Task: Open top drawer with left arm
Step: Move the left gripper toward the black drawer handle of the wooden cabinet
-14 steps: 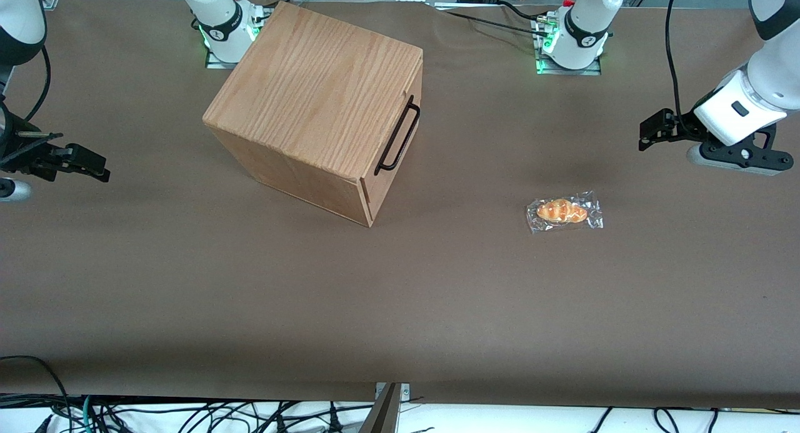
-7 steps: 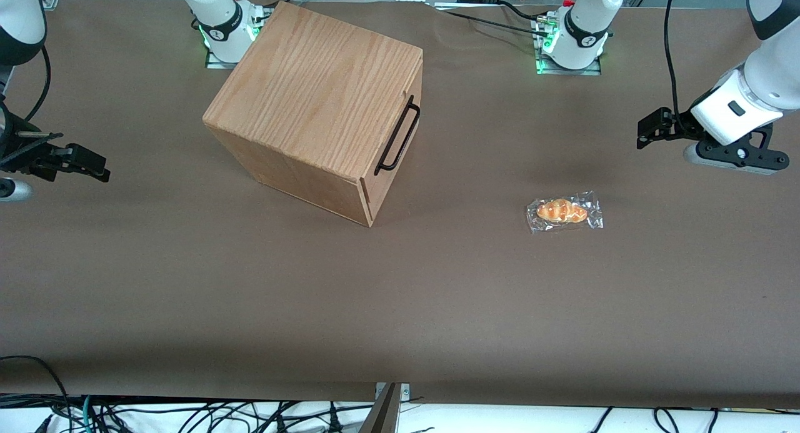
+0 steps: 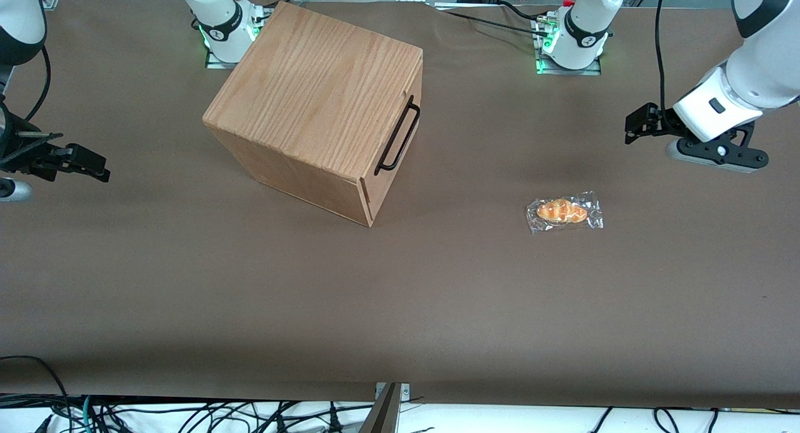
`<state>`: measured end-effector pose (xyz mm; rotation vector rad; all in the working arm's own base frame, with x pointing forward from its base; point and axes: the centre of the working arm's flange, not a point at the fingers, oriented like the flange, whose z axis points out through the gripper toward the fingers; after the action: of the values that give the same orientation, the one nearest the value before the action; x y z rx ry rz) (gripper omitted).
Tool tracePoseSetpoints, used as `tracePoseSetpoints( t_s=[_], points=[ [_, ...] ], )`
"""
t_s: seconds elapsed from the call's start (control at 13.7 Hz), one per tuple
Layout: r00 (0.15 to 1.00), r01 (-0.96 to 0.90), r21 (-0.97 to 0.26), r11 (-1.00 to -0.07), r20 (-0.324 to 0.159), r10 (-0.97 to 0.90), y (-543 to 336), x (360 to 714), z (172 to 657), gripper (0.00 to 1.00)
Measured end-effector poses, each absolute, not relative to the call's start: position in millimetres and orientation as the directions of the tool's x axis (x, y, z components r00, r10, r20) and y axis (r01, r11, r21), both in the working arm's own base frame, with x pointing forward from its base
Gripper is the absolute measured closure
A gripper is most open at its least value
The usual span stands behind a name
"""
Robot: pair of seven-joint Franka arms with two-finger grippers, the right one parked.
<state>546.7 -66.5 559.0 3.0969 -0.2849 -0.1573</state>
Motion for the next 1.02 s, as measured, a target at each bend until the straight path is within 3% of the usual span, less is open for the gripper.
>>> tracePoseSetpoints(
  t_s=[0.22,0.59,1.02],
  points=[
    [0.972,-0.209,0.055,-0.976,-0.101,-0.213,-95,543,557,0.0],
    [0.967,-0.19,0.226,-0.955,-0.125,-0.222,-172,532,546,0.0],
    [0.967,-0.221,0.302,-0.928,-0.056,-0.248,-291,514,524,0.0]
  ],
)
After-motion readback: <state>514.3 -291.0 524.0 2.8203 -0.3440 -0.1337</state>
